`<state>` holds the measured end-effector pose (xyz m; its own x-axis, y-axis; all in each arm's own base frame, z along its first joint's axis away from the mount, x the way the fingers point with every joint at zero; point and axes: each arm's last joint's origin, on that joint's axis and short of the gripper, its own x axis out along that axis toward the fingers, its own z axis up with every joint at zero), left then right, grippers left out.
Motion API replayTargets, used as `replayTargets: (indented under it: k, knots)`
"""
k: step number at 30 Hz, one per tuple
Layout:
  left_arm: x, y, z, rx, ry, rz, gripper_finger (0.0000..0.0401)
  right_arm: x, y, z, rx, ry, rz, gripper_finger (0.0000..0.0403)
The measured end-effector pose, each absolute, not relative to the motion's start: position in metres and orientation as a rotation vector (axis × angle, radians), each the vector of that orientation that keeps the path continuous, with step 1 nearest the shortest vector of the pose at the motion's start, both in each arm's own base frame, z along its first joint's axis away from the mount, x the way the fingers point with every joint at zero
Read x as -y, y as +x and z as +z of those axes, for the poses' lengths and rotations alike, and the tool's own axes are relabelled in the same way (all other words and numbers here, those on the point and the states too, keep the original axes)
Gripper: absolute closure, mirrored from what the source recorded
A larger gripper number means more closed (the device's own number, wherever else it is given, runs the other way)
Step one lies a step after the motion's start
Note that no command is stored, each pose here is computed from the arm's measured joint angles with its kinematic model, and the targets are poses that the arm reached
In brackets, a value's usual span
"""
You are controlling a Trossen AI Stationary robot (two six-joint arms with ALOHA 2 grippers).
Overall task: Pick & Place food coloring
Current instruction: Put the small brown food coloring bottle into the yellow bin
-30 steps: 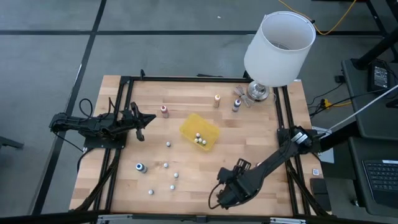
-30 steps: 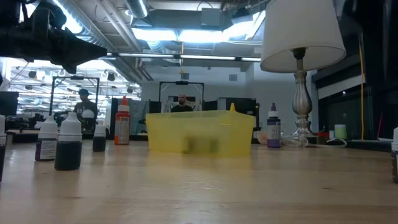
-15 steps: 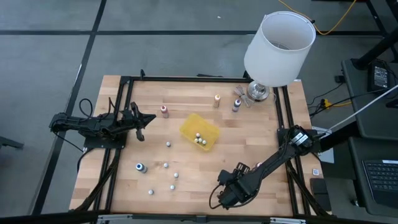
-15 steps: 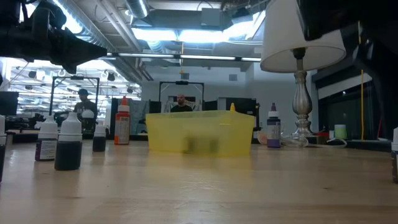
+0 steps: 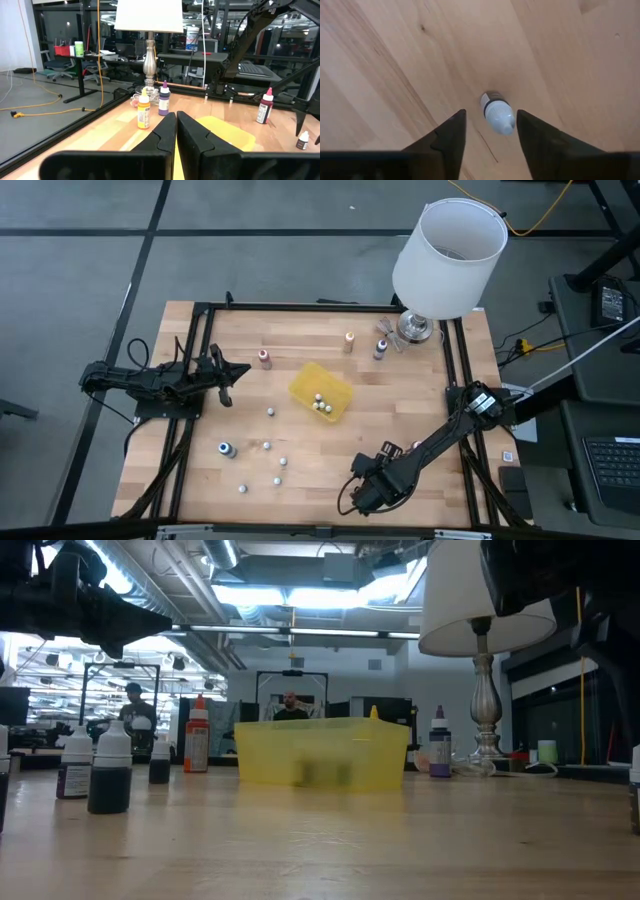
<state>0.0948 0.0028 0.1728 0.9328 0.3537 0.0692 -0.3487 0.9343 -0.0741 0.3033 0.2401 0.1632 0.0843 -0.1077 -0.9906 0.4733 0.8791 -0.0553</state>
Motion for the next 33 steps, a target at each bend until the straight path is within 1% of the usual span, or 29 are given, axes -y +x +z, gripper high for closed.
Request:
replayTargets:
  k: [8, 12, 15, 19, 21, 28, 33]
  knots:
    - [-0.003, 0.095, 0.173, 0.082, -0.061, 0.36, 0.0389, -0.24, 0.303, 0.163, -1.431, 0.292, -0.427, 0.0311]
    - [-0.003, 0.095, 0.173, 0.082, -0.061, 0.36, 0.039, -0.24, 0.303, 0.165, -1.439, 0.249, -0.387, 0.0342]
    - [-0.003, 0.095, 0.173, 0.082, -0.061, 0.359, 0.0392, -0.239, 0.302, 0.169, -1.445, 0.217, -0.357, 0.0344]
    - [-0.003, 0.095, 0.173, 0.082, -0.061, 0.36, 0.0392, -0.234, 0.305, 0.181, -1.453, 0.191, -0.338, 0.0324]
    - [-0.003, 0.095, 0.173, 0.082, -0.061, 0.36, 0.039, -0.23, 0.307, 0.187, -1.475, 0.151, -0.334, 0.0321]
    - [-0.003, 0.095, 0.173, 0.082, -0.061, 0.36, 0.039, -0.219, 0.32, 0.212, -1.498, 0.043, -0.243, 0.0338]
    - [-0.003, 0.095, 0.173, 0.082, -0.061, 0.36, 0.0392, -0.202, 0.331, 0.233, -1.521, -0.026, -0.194, 0.0327]
